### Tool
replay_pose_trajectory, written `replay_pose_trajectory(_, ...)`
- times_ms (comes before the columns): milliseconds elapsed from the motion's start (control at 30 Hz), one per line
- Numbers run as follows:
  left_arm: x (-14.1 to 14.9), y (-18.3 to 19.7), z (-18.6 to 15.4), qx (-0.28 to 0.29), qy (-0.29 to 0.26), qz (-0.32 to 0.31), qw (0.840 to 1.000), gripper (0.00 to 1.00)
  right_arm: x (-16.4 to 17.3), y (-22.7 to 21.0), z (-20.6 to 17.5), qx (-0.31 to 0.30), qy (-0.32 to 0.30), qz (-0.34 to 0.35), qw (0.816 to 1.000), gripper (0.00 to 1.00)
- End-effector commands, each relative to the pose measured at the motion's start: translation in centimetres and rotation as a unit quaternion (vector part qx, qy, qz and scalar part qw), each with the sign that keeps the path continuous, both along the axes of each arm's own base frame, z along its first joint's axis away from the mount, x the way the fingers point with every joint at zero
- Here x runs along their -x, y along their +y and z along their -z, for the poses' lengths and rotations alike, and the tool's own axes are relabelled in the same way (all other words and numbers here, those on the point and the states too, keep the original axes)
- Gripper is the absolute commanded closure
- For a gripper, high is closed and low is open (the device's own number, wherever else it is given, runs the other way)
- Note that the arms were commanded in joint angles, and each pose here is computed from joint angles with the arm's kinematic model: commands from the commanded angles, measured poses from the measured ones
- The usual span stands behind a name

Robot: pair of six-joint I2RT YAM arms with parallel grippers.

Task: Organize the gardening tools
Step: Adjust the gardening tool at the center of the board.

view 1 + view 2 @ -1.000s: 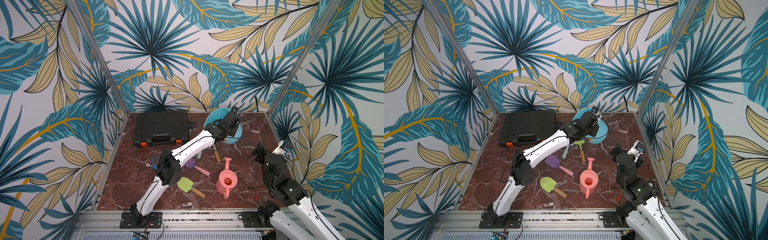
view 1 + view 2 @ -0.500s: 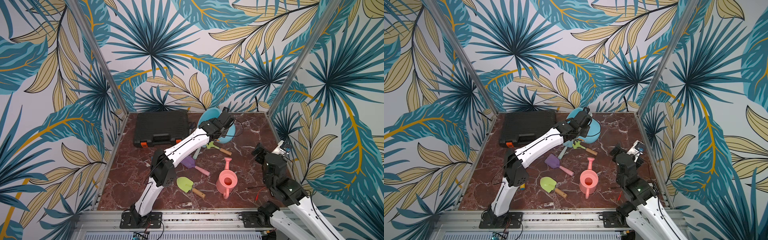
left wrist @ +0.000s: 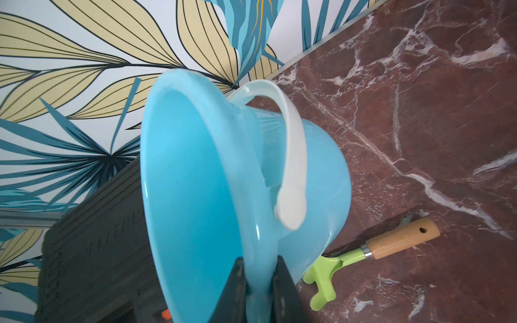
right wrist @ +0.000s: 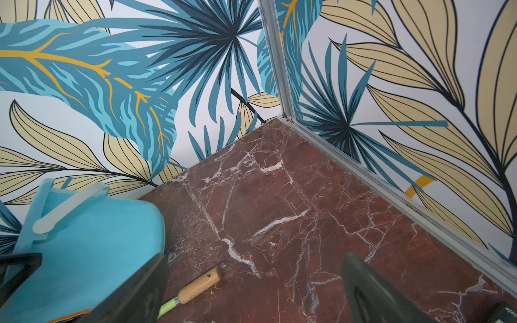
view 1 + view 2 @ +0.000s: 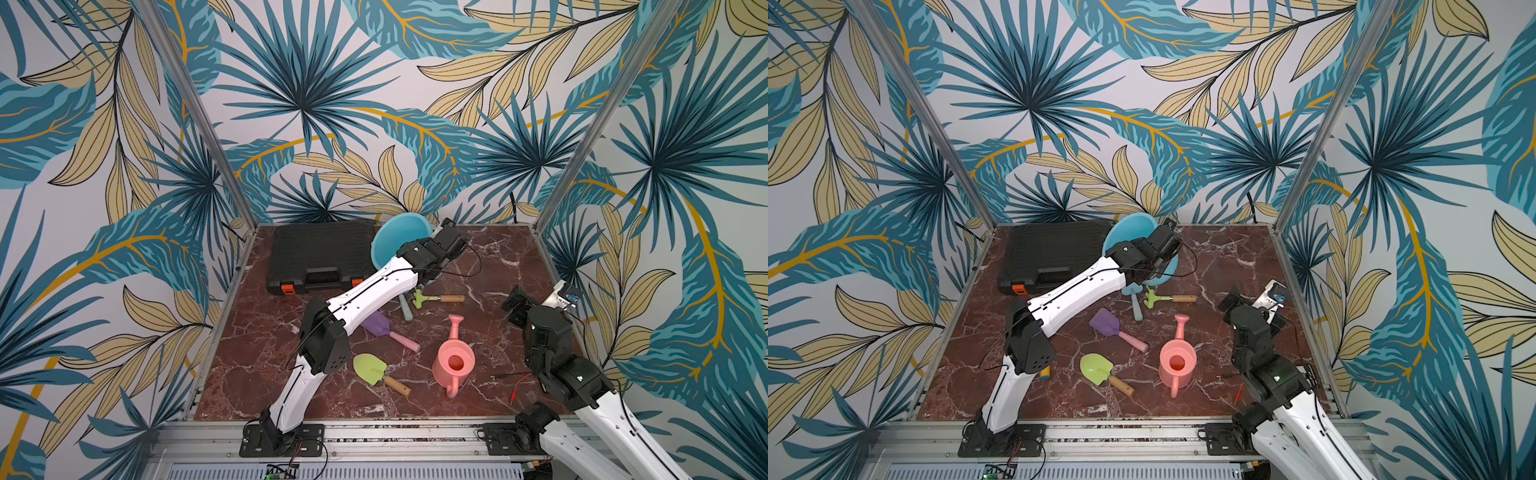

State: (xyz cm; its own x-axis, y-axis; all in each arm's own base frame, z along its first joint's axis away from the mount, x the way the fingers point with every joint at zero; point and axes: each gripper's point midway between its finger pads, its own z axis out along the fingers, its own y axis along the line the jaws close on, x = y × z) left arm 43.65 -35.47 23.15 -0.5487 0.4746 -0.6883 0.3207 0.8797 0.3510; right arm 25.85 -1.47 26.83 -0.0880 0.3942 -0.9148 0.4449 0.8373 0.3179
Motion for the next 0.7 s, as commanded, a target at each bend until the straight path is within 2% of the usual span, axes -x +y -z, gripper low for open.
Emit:
replay_pose_trajectory(0,0.1,2.3,-0.6,-0.057,-0.006,-0.01,0.998,0.93,-0.2,0.2,0.2,0.0,-0.002,-0.003,1.0,0.01)
replay_pose_trajectory(100,0.1,1.4,-0.6,-0.045,0.0,0.009,0.999,0.91,-0.2,0.1,0.2,0.0,-0.001,-0.003,1.0,0.01)
replay_pose_trajectory(233,0.1,-0.4,-0.4,-0.015,0.01,0.037,0.999,0.81,-0.3,0.3,0.4,0.002,0.003,-0.004,1.0,0.01)
replay_pose_trajectory(433,-0.4,-2.0,-0.4,0.005,0.009,0.051,0.999,0.39,-0.5,0.4,0.5,0.002,0.005,-0.006,1.0,0.01)
replay_pose_trajectory(567,-0.9,-3.1,-0.9,0.025,-0.001,0.061,0.998,0.32,-0.6,0.6,0.6,0.001,0.006,-0.011,1.0,0.01)
replay_pose_trajectory(667,-1.3,-3.6,-1.1,0.035,-0.009,0.066,0.997,0.32,-0.8,0.7,0.7,0.003,0.009,-0.014,1.0,0.0)
